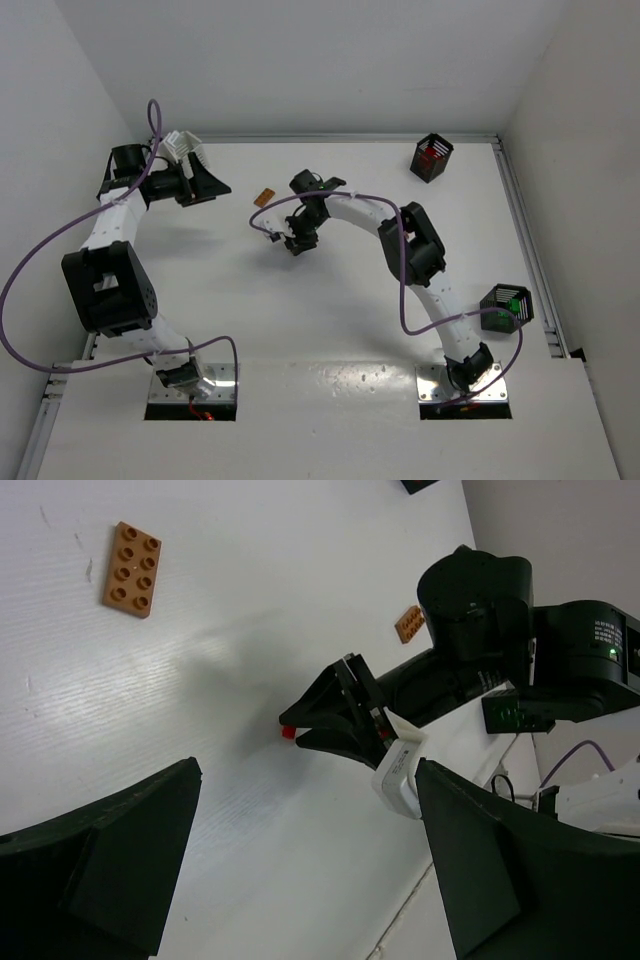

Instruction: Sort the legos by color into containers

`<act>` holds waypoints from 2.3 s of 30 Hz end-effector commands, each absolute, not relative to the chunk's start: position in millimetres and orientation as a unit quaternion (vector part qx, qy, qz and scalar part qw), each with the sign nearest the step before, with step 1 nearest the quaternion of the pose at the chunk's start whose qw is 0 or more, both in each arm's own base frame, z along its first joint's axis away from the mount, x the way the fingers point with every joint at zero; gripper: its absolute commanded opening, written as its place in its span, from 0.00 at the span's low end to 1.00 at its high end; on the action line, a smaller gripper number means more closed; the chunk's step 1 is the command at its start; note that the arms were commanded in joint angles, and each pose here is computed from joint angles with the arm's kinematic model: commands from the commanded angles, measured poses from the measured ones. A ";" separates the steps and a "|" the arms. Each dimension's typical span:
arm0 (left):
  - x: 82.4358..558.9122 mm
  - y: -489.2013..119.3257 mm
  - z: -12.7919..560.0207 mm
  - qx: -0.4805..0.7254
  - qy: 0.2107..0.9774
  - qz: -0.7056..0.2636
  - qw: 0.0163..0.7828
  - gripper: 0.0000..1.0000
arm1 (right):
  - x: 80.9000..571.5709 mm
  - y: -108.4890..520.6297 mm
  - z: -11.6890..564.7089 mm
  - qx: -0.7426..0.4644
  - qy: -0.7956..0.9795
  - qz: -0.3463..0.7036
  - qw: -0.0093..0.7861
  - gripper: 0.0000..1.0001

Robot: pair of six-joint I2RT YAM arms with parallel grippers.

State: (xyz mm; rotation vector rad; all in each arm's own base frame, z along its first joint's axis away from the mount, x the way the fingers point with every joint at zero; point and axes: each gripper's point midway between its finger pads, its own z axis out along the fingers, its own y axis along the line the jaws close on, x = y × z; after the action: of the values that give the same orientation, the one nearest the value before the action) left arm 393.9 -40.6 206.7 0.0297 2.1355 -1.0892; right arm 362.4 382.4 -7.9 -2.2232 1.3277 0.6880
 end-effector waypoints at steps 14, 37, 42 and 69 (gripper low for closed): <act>396.2 -38.2 203.8 0.018 0.822 -0.437 0.365 0.95 | 352.7 371.2 -45.3 -0.790 0.523 0.280 0.154 0.33; 396.8 -38.8 208.9 0.024 0.819 -0.439 0.369 0.95 | 326.3 324.3 -57.8 -0.782 0.569 0.243 0.073 0.07; 389.9 -55.3 208.3 0.064 0.827 -0.411 0.377 0.95 | 335.8 331.4 -1.8 -0.731 0.624 0.235 0.145 0.03; 372.7 -167.6 220.6 0.238 0.861 -0.159 0.420 1.00 | 587.5 4.1 223.8 -0.152 0.865 -0.031 0.478 0.00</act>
State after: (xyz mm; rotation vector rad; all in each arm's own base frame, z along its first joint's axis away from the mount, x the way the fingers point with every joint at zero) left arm 360.1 -170.4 191.6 0.6574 2.2190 -0.5302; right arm 562.7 12.3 212.1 -0.4622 2.1627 -0.0121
